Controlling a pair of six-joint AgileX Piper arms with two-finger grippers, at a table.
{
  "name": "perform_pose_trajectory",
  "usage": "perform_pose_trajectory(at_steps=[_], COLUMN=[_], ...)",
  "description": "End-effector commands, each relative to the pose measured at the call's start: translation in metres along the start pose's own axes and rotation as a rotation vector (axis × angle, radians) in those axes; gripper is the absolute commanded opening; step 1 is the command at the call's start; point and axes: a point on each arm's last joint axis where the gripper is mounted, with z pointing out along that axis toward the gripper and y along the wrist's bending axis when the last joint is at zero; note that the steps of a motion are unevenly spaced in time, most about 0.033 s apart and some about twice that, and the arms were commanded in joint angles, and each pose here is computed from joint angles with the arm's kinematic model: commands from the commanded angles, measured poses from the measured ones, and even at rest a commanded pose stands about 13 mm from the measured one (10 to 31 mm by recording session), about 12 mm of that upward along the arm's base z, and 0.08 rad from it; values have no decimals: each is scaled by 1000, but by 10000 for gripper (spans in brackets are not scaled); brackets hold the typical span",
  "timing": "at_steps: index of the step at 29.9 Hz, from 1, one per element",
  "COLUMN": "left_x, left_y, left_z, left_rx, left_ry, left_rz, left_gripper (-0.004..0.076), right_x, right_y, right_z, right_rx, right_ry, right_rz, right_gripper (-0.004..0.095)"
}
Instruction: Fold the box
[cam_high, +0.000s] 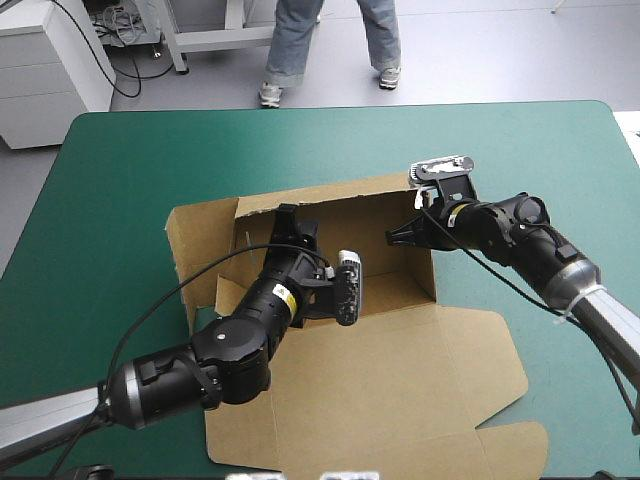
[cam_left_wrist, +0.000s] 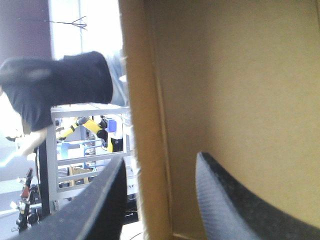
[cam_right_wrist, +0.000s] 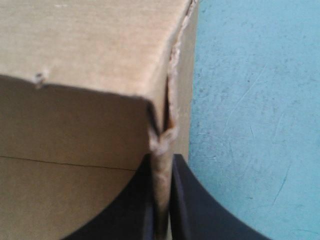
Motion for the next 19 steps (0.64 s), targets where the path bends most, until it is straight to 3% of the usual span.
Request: perform_pose_trajectory(at_steps=[1,6,12,19], left_x=[8,15,20,21], left_y=[28,41,47,39], left_z=[-25,-43,-51,-52], left_rx=[-96,-136,-151,-47], left_ry=[-39,-91,-104,-108], left_rz=[-62,-90,-106,-175], left_gripper=[315,316,315,315], right_x=[2,-14,-35,-63], right_y=[4,-3,-33,-53], right_z=[-5,-18,-12,24], right_rx=[-10,9,62,119], right_ry=[115,142,296,366], right_rz=[-2,1,14,-5], right_gripper=[-12,-12,-12,-12])
